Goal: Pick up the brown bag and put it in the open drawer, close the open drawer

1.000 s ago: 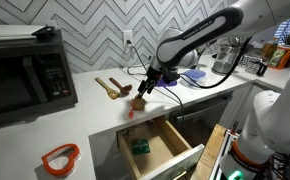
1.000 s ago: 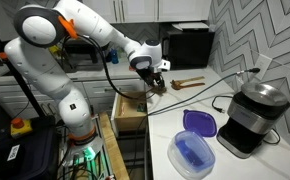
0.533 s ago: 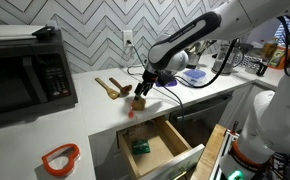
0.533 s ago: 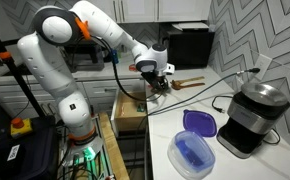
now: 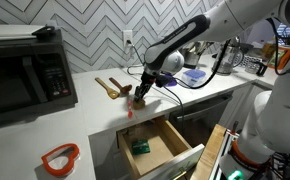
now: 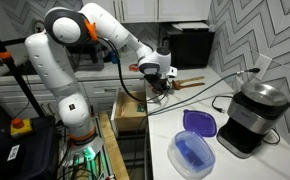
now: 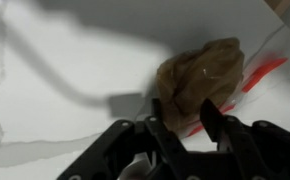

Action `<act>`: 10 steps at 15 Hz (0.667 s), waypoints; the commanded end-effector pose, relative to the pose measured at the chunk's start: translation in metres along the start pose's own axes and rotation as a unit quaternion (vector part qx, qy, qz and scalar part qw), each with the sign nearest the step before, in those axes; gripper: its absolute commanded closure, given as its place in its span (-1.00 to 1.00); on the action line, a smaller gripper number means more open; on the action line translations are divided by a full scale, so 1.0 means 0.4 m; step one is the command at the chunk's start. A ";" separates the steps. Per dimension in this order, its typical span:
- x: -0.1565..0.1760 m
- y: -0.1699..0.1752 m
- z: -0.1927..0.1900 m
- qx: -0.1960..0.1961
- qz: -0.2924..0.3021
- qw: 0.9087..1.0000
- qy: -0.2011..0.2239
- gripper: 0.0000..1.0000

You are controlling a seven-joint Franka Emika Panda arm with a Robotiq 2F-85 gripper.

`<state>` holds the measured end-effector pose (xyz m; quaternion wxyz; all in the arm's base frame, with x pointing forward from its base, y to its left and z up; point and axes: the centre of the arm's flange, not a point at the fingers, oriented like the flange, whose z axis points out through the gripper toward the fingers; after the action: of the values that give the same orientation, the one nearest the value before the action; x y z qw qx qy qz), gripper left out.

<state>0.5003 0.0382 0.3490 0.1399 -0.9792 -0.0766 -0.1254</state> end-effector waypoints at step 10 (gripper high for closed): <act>-0.028 0.041 -0.053 0.015 0.026 0.999 -0.017 1.00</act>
<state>0.4988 0.0157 0.3516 0.1470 -0.9810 -0.0561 -0.1139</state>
